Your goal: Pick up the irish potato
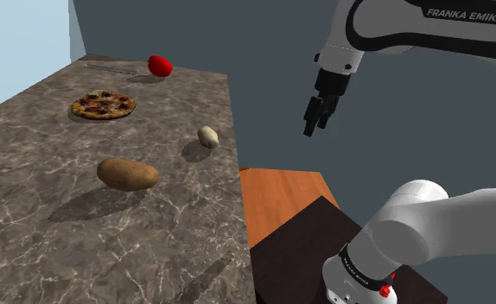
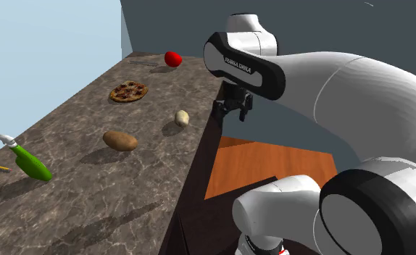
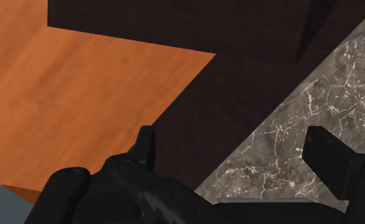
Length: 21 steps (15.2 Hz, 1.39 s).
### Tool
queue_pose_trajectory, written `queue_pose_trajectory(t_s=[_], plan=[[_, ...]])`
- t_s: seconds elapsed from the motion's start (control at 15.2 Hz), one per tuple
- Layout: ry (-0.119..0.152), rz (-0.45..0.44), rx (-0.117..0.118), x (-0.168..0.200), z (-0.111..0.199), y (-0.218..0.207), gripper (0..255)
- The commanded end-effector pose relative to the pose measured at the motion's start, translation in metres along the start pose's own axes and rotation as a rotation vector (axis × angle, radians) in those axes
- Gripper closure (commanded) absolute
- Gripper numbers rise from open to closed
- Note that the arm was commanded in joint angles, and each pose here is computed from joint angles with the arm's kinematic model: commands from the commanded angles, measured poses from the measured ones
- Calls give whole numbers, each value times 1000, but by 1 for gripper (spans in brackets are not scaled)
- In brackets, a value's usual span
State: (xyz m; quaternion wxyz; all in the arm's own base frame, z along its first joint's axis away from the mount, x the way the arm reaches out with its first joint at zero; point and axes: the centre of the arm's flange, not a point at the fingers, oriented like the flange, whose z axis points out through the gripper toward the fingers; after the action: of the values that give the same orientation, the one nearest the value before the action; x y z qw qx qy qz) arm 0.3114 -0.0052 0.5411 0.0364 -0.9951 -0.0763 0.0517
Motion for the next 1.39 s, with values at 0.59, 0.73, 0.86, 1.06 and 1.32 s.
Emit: queue_pose_trajectory(t_s=[0.59, 0.73, 0.86, 1.06, 1.32], plan=[[16, 97, 55, 102, 49, -18, 0], [20, 118, 67, 125, 59, -21, 0], [23, 140, 80, 149, 69, -24, 0], [29, 172, 98, 183, 85, -27, 0], [36, 215, 123, 230, 105, -30, 0]])
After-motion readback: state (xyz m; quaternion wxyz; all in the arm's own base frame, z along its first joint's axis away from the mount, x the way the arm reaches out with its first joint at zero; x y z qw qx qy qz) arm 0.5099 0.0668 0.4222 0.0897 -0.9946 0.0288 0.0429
